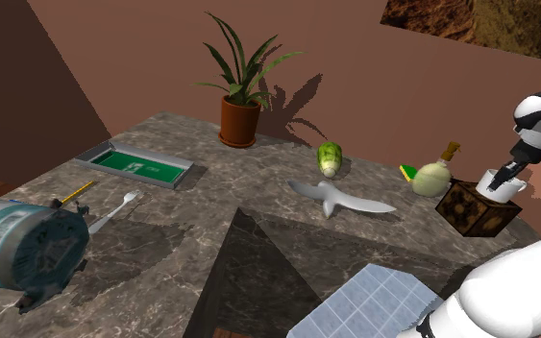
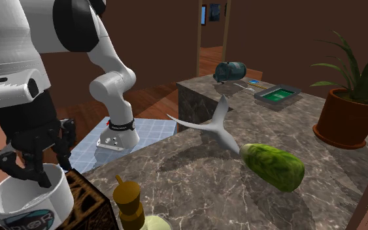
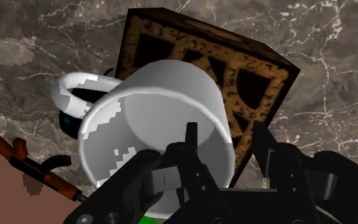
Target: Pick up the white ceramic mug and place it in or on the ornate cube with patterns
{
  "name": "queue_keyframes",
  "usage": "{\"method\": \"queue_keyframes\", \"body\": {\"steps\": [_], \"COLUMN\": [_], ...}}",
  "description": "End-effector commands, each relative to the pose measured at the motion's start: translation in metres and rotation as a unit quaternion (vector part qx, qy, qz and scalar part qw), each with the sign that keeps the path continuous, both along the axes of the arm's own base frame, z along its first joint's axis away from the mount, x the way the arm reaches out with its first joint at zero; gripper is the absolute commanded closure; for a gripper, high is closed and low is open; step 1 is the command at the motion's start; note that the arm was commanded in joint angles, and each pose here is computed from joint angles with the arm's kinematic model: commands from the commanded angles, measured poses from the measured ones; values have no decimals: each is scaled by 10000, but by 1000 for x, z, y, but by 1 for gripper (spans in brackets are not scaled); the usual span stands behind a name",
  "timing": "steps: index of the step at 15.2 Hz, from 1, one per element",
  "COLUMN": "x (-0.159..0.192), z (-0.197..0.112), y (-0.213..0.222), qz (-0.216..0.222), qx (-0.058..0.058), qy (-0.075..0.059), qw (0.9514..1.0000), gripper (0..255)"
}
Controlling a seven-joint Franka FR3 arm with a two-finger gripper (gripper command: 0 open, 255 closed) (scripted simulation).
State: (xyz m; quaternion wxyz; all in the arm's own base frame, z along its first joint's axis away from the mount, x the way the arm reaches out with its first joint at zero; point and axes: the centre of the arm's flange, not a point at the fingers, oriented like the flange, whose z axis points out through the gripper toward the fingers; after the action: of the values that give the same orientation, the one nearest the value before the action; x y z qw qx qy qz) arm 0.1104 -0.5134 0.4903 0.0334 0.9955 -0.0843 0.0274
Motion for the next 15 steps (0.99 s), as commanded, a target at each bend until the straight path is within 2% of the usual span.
{"method": "queue_keyframes", "body": {"steps": [1, 5, 9, 15], "x": [0, 0, -2, -2], "z": [0, 0, 50, 50], "y": [0, 0, 4, 4], "qz": [0, 0, 0, 0], "qx": [-1, -1, -1, -1], "qy": [0, 0, 0, 0], "qw": [10000, 10000, 10000, 10000], "gripper": [0, 0, 0, 0]}}
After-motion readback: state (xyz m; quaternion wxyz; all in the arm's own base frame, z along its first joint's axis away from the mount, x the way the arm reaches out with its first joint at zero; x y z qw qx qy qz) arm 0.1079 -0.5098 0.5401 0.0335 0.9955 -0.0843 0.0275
